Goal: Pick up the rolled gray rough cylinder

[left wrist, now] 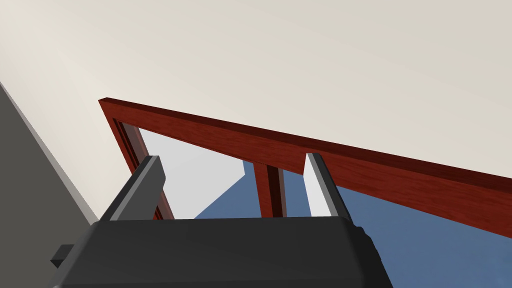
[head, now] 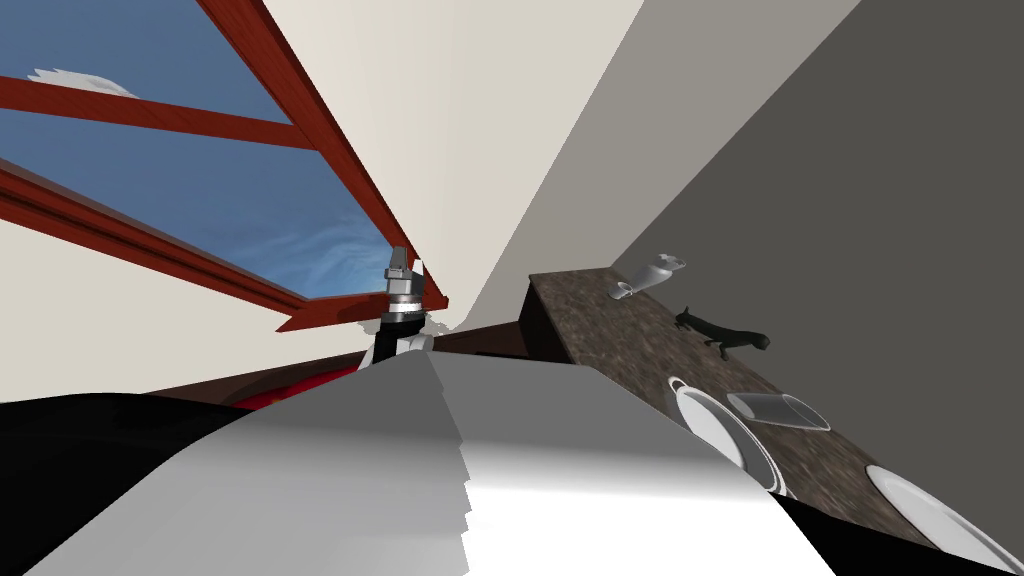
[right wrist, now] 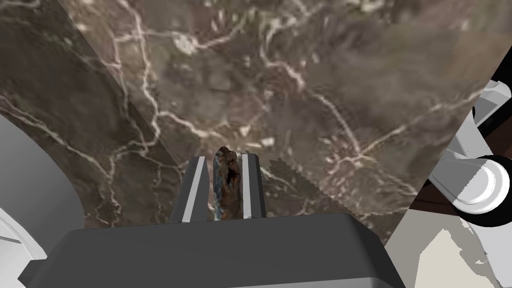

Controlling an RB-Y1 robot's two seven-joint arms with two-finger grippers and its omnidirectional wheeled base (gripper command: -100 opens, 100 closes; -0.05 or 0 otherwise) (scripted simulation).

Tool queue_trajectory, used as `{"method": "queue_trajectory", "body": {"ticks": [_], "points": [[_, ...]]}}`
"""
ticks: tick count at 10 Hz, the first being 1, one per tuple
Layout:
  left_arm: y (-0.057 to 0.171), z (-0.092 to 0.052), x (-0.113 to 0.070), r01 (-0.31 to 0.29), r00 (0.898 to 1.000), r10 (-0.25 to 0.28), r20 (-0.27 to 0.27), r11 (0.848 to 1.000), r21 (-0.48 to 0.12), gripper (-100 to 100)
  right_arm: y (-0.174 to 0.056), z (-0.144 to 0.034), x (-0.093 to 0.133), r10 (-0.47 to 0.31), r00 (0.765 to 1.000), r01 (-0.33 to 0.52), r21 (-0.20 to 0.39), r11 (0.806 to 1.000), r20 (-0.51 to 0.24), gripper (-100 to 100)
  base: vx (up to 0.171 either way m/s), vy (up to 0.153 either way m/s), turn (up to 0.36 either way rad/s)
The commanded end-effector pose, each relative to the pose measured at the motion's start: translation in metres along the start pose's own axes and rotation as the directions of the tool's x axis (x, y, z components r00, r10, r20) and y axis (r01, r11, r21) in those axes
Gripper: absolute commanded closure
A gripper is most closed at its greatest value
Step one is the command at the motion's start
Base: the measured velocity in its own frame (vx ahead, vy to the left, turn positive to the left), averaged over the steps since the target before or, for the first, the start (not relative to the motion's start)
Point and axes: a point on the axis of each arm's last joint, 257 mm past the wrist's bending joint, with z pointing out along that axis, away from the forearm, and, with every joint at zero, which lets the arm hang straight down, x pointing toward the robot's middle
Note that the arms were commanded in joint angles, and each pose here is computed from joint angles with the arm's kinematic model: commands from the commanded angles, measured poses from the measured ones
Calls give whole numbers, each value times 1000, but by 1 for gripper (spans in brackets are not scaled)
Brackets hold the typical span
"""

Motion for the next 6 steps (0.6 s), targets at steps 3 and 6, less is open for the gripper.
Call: {"method": "queue_trajectory", "body": {"ticks": [3,6], "points": [[0,0,0,0,1000,0,0,1000,0,0,0,-11,0,0,1000,0,0,1000,2,100,0,0,0],[0,0,0,0,1000,0,0,1000,0,0,0,-21,1,-2,1000,2,0,1000,1,100,0,0,0]]}}
